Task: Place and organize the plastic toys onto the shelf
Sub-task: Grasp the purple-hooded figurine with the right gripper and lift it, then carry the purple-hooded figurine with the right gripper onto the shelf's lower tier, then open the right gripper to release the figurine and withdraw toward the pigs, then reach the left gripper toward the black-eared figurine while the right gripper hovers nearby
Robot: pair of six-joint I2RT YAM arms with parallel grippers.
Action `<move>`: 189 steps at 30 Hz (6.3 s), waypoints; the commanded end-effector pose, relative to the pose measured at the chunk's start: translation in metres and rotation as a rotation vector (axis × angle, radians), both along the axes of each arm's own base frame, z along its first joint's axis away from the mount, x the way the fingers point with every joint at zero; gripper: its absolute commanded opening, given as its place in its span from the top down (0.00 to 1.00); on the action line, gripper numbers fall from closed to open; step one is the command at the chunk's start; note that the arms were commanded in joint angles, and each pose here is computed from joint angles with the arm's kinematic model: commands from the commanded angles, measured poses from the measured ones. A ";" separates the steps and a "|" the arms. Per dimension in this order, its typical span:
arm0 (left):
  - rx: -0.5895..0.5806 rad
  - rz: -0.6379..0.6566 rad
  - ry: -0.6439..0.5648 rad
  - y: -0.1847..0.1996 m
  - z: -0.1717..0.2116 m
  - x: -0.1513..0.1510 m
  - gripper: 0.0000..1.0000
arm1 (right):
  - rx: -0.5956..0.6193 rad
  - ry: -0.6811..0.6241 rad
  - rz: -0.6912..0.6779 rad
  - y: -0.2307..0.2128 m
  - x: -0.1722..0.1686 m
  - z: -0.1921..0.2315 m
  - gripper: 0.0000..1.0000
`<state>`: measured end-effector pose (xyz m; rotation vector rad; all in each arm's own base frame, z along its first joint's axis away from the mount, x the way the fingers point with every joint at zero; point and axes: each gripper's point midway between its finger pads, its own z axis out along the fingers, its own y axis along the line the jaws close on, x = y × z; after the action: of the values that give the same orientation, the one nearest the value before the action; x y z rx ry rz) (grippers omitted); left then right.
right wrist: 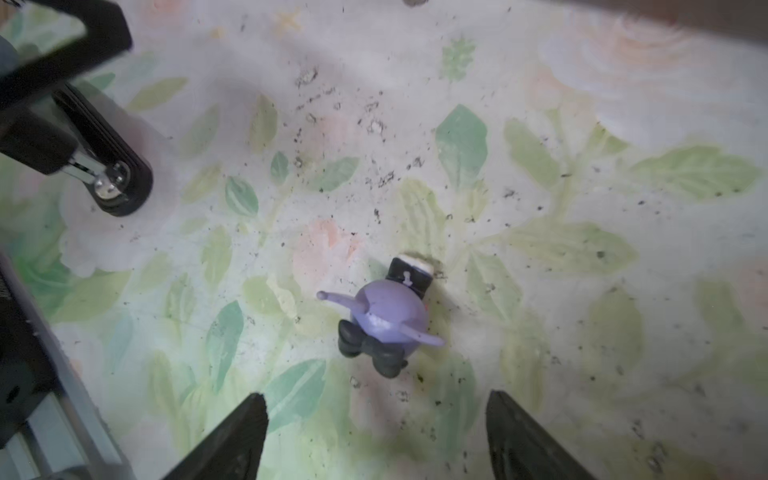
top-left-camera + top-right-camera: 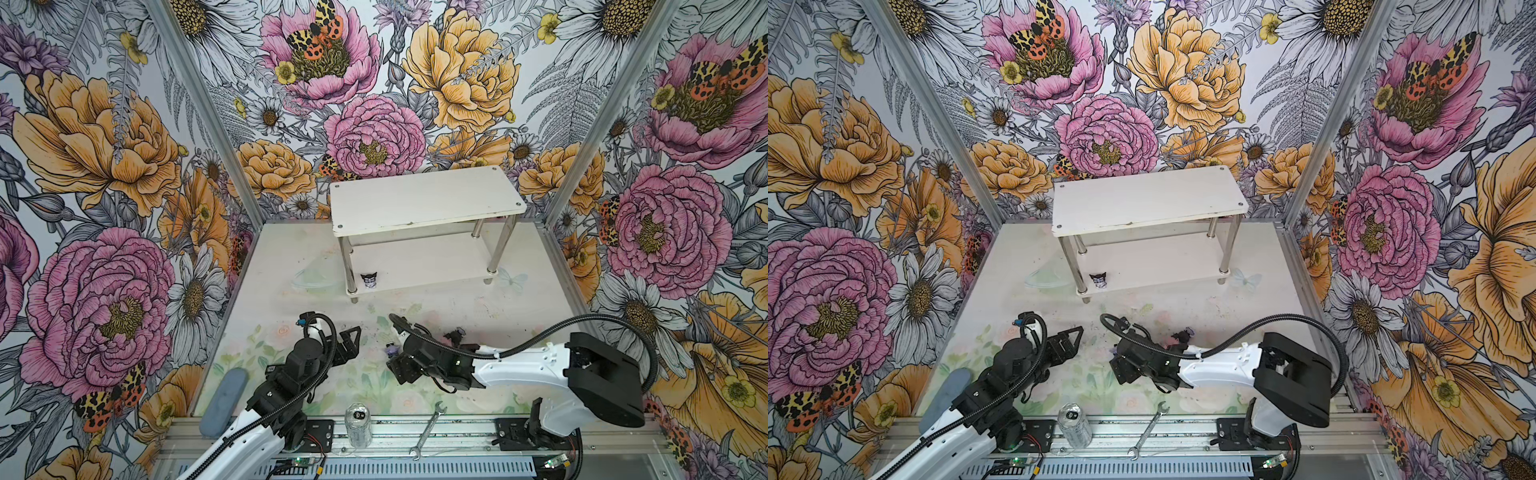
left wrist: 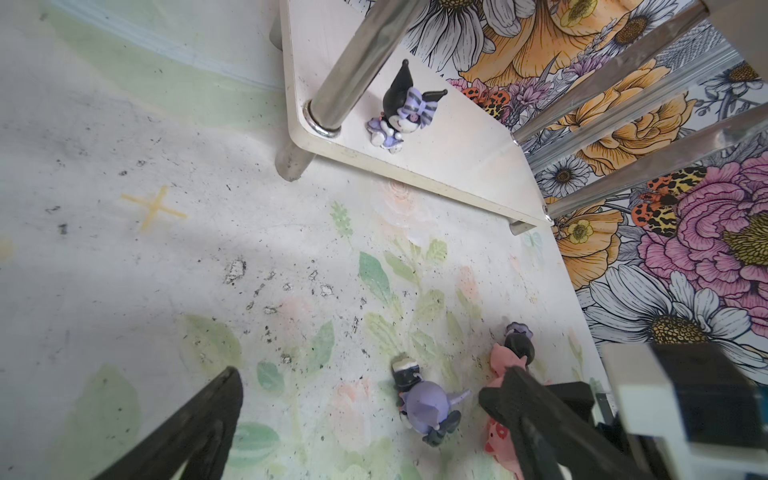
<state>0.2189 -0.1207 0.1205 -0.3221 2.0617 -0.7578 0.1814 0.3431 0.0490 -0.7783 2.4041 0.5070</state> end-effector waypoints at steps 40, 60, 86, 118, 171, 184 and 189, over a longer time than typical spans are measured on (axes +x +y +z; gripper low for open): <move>-0.047 0.012 0.031 0.015 -0.019 -0.002 0.01 | -0.047 -0.105 -0.331 -0.059 0.134 0.065 0.61; -0.030 0.021 0.046 0.020 -0.023 -0.006 0.01 | -0.102 -0.163 -0.408 -0.043 0.251 0.066 0.64; -0.041 0.013 0.045 0.021 -0.021 -0.006 0.01 | -0.125 -0.141 -0.473 -0.052 0.261 0.049 0.58; -0.084 -0.026 0.027 0.013 -0.014 -0.006 0.01 | 0.101 -0.226 -0.455 -0.097 0.138 0.141 0.00; 0.111 -0.334 0.062 -0.115 -0.029 0.015 0.03 | -0.042 0.187 -0.652 -0.200 0.122 -0.038 1.00; 0.123 -0.332 0.064 -0.117 -0.030 0.018 0.03 | -0.002 0.100 -0.687 -0.217 0.123 0.009 1.00; 0.137 -0.344 0.073 -0.122 -0.035 0.021 0.03 | 0.084 0.091 -0.656 -0.205 0.125 0.034 0.65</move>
<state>0.2338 -0.2301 0.0726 0.0464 2.2973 -0.7769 0.3065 0.1337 0.0730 0.1006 2.5108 0.3316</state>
